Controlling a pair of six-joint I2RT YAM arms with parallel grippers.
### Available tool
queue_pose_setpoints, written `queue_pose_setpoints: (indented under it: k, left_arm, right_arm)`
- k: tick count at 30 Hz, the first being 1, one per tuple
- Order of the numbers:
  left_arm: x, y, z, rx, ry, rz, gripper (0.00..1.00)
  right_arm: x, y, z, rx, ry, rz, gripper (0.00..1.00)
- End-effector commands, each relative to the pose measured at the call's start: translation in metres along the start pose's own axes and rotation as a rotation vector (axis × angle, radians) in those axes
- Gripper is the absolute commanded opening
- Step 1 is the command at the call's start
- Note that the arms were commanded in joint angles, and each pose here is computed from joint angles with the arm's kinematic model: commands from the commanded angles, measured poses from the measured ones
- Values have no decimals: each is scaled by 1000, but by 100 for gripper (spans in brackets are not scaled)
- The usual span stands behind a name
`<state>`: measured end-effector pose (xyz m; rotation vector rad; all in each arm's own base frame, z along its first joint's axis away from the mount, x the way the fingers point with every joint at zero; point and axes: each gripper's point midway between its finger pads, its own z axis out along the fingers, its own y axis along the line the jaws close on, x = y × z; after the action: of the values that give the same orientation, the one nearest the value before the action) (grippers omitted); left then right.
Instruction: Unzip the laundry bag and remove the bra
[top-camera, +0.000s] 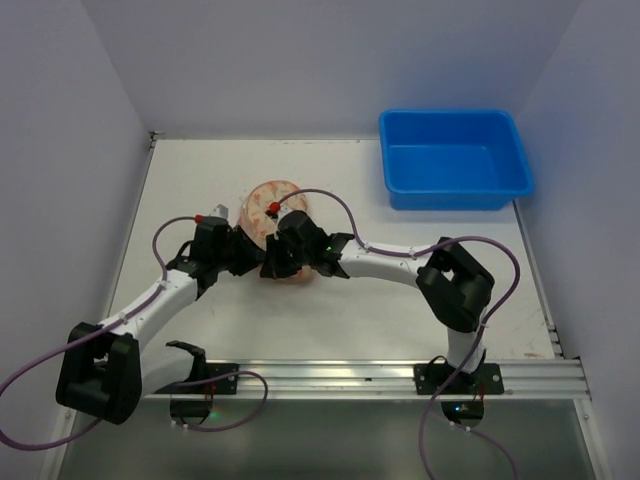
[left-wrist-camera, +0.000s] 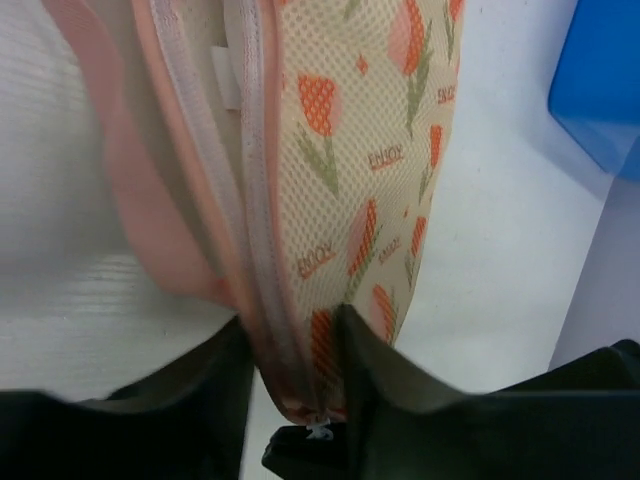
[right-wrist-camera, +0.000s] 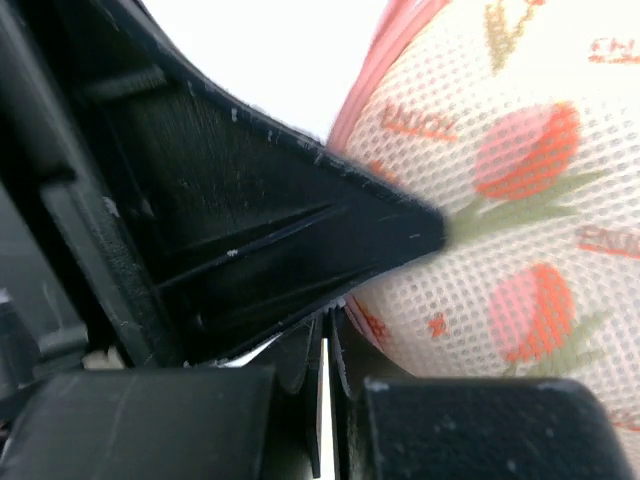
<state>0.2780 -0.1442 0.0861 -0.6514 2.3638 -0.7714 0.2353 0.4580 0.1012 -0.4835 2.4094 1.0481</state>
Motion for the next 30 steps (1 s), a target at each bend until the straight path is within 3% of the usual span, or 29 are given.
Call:
queue_pose_setpoints:
  k: [1,2,3,6,11,18,21,25,30]
  left_arm:
    - [5,-16,0,53,15,19,33]
    - [5,-14,1,39,12,19,26]
    - [2,-11,0,22,1,22,12]
    - [-3,-12,-2,17,-3,26,0]
    - [-11,-27,-13,99,17,34,0]
    - [5,-44,-36,216,149,188,0]
    - [21,-35,-43,228,211,242,0]
    - [32,-2,-38,130,200,244,0]
    - [33,33,-23,-8,157,187,3]
  right_arm:
    - [-24,9,-6,-7,-89,-33,0]
    - [-21,7,-11,0,-90,-33,0]
    - [-20,3,-15,8,-93,-35,0]
    - [-4,-21,-32,71,-61,-29,0]
    - [33,-95,-69,176,13,96,0]
    - [21,-187,-135,307,-78,286,0]
    - [10,-200,-148,350,-115,289,0]
    - [2,-188,-142,289,-113,257,0]
    - [27,-156,-116,243,7,180,0]
